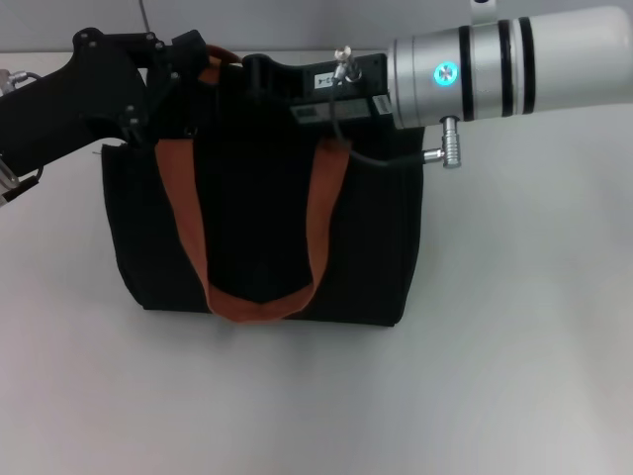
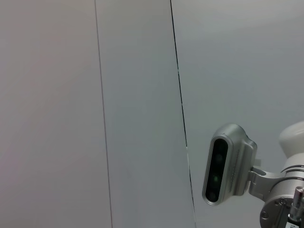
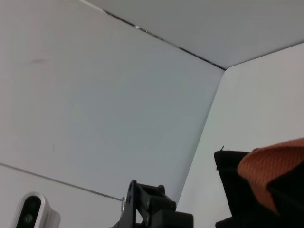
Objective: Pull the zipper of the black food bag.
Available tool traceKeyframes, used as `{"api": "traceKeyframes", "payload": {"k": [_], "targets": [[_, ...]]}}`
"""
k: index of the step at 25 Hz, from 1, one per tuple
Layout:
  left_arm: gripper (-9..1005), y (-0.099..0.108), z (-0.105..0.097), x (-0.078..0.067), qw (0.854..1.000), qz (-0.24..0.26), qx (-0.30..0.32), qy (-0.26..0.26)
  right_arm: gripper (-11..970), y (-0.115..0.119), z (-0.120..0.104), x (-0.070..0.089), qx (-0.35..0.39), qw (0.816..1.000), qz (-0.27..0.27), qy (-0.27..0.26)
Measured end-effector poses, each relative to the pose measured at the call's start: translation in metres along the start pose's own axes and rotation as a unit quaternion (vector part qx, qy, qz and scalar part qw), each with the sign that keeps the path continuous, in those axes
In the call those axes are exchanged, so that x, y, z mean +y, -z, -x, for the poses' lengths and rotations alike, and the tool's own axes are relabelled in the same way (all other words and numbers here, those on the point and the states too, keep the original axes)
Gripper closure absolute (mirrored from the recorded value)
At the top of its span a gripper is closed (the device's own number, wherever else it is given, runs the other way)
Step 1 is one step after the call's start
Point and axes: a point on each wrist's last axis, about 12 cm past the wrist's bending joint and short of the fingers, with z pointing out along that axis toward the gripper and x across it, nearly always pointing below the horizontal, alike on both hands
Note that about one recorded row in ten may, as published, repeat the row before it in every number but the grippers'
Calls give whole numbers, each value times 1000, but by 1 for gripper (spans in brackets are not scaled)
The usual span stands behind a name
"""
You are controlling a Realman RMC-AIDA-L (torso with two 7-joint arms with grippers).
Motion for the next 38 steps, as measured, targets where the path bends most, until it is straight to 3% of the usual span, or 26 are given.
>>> {"api": "traceKeyframes", "payload": {"k": [7,17,32,38], "targets": [[969,4,-1,-2,1000,2,-2,3,949,-1,0,1,-1,1000,-4,22],[969,17,-2,-1,999,31,-10,4,959,15,0,-6,-16,999,-25,28],[968,29,-2,2,998,58,-13,6,959,70,-9,-18,-51,995,-84,19],[968,30,-1,4,998,61,-14,5,951,91,-11,-17,-71,996,-56,24]]}}
